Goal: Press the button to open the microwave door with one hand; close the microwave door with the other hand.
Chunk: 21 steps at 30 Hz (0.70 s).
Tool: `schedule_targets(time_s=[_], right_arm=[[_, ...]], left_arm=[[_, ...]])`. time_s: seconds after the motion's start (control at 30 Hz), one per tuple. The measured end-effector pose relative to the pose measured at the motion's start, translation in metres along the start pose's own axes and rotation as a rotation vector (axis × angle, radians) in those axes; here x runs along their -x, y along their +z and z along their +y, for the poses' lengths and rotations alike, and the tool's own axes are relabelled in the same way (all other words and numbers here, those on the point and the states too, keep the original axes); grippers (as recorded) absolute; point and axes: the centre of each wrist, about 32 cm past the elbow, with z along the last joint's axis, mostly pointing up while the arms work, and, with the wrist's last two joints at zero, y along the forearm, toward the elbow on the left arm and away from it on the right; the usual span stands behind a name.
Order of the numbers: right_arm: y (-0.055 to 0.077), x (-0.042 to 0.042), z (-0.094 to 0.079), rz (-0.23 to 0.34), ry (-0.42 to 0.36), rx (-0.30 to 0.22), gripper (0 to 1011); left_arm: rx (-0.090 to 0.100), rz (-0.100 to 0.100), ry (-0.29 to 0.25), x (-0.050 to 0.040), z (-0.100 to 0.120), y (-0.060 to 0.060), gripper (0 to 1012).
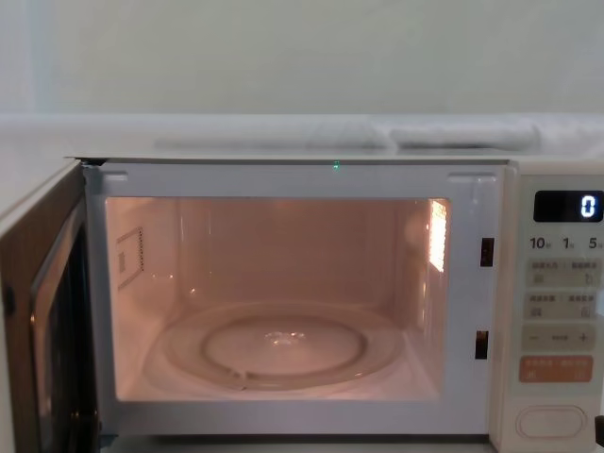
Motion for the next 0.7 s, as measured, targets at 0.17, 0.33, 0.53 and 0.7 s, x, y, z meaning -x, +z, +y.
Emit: schedule_targets(time_s=[0.17, 0.33, 0.53, 0.7], right_arm=[[0.0000, 0.0000, 0.0000, 0.000, 0.000, 0.000, 1002], [0.0000, 0.0000, 0.0000, 0.000, 0.000, 0.000, 1002], [0.0000, 0.0000, 0.0000, 0.000, 0.000, 0.000, 1002], [0.0000, 0.0000, 0.0000, 0.000, 0.000, 0.000, 1002]], left_arm=[[0.000, 0.000, 0.000, 0.0000, 0.0000, 0.0000, 545], [0.000, 0.000, 0.000, 0.0000, 0.0000, 0.0000, 399], [0.000, 0.000, 0.000, 0.0000, 0.0000, 0.0000, 194], [0.000, 0.000, 0.000, 0.0000, 0.0000, 0.0000, 60]])
